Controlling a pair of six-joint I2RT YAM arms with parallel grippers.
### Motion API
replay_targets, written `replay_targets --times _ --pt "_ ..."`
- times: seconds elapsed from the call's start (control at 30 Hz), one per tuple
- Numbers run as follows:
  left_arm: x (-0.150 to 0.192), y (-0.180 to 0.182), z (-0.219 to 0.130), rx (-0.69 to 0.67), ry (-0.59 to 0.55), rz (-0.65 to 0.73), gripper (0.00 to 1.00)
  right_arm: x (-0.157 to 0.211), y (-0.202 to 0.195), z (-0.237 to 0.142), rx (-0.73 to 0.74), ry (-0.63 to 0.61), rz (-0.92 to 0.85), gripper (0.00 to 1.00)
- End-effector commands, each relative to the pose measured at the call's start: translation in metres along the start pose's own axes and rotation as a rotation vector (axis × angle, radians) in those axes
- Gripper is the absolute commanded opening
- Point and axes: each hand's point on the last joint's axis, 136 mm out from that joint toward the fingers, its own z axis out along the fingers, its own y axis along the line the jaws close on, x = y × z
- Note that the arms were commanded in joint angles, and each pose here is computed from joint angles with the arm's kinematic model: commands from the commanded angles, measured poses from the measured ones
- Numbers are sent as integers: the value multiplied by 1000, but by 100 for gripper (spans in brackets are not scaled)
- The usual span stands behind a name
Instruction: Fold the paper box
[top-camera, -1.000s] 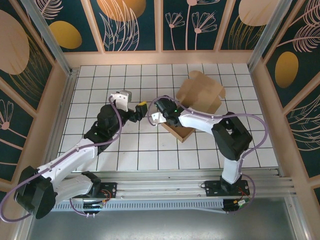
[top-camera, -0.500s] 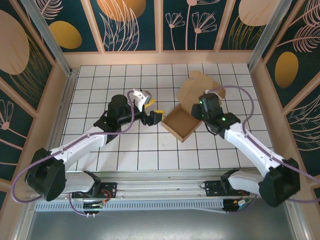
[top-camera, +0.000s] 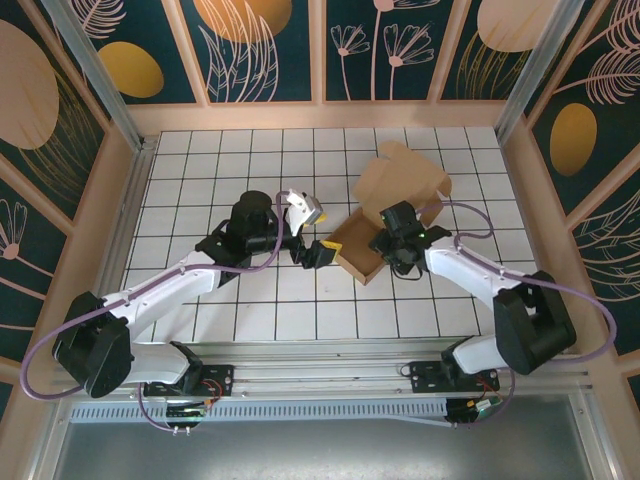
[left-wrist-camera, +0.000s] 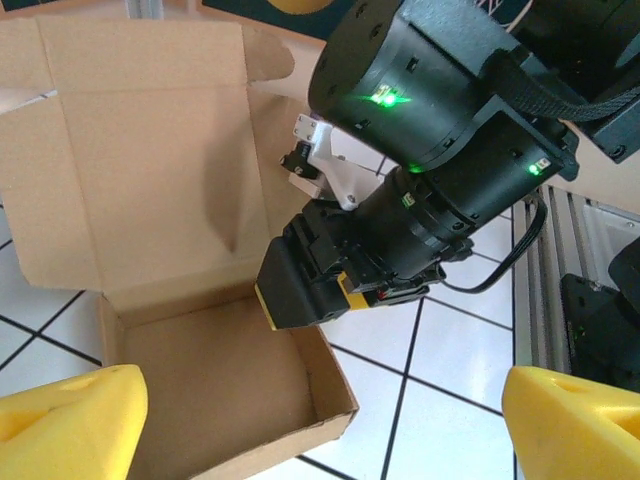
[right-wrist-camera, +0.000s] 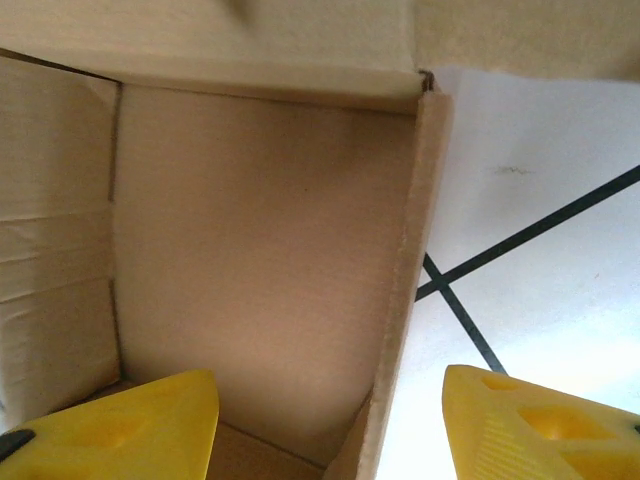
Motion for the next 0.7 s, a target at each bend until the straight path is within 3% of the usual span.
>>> replay_targets --times 0.0,0.17,0.27,0.37,0.47,0.67 --pt "0 2 0 -9 4 10 92 -10 3 4 46 -61 -7 60" --pt "-6 21 -3 -131 -12 -14 92 -21 0 17 96 -116 -90 45" --pt "-10 48 -11 -296 -32 -84 91 -28 11 24 107 -184 -285 26" --pt "-6 78 -20 -472 -35 -194 90 -43 19 34 168 -289 -538 14" --pt "1 96 -26 -568 -49 -276 90 -55 37 41 156 -376 -769 10" --pt "10 121 -39 -633 -102 -429 88 -63 78 41 21 -496 -1089 13"
